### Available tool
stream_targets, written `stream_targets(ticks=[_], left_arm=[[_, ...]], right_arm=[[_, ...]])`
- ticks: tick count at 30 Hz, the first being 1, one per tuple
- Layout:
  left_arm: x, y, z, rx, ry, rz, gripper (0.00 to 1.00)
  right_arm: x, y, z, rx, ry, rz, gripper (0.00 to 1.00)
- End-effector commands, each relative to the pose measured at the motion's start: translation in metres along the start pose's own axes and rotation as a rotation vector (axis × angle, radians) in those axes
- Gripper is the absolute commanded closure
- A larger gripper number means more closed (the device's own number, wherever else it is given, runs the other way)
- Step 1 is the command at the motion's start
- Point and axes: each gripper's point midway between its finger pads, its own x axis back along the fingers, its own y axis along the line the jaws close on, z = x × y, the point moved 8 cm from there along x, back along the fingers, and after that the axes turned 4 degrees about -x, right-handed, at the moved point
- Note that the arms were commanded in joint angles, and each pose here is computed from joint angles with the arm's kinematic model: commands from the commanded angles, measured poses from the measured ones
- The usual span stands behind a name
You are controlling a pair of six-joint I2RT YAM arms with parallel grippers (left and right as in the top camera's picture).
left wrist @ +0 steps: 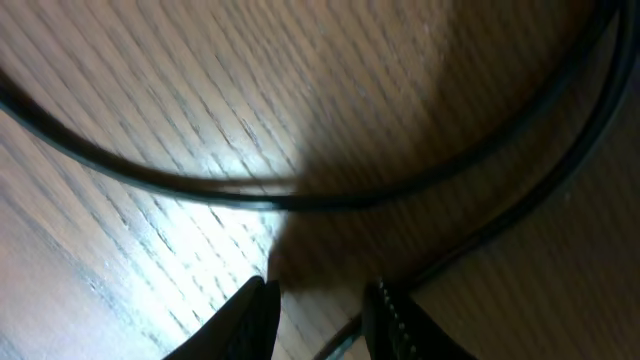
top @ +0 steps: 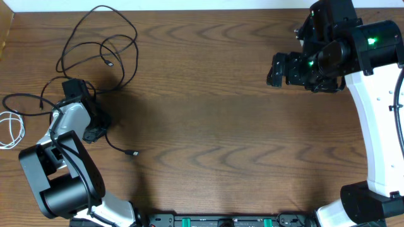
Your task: Untangle cables
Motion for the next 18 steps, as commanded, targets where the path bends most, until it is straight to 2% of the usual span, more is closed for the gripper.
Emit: stream_targets(ticks=[1,5,7,8,18], left_arm=[[-0.016,0.006,0.018,-0.018,0.059,-0.016,0.67],[-0.017,0.006,0.018,-0.019,0.059,-0.016,0.74],[-0.017,0.006,0.019,-0.037,0.060,-0.016,0.81],[-0.017,0.006,0.019,-0.044,0.060,-0.015,0.92],[0.005,0.001,0.002,-0.119,0.037,-0.006,0.93]], right_arm=[[0.004,0.001,0.002,0.018,-0.010,-0.002,0.01],[0.004,0.001,0.002,0.018,-0.009,-0.002,0.01],[0.003,0.001,0.002,0.018,-0.009,-0.002,0.01],[0.004,0.001,0.002,0.018,-0.010,-0.002,0.01],[0.004,0.001,0.002,0.018,-0.010,-0.002,0.01]])
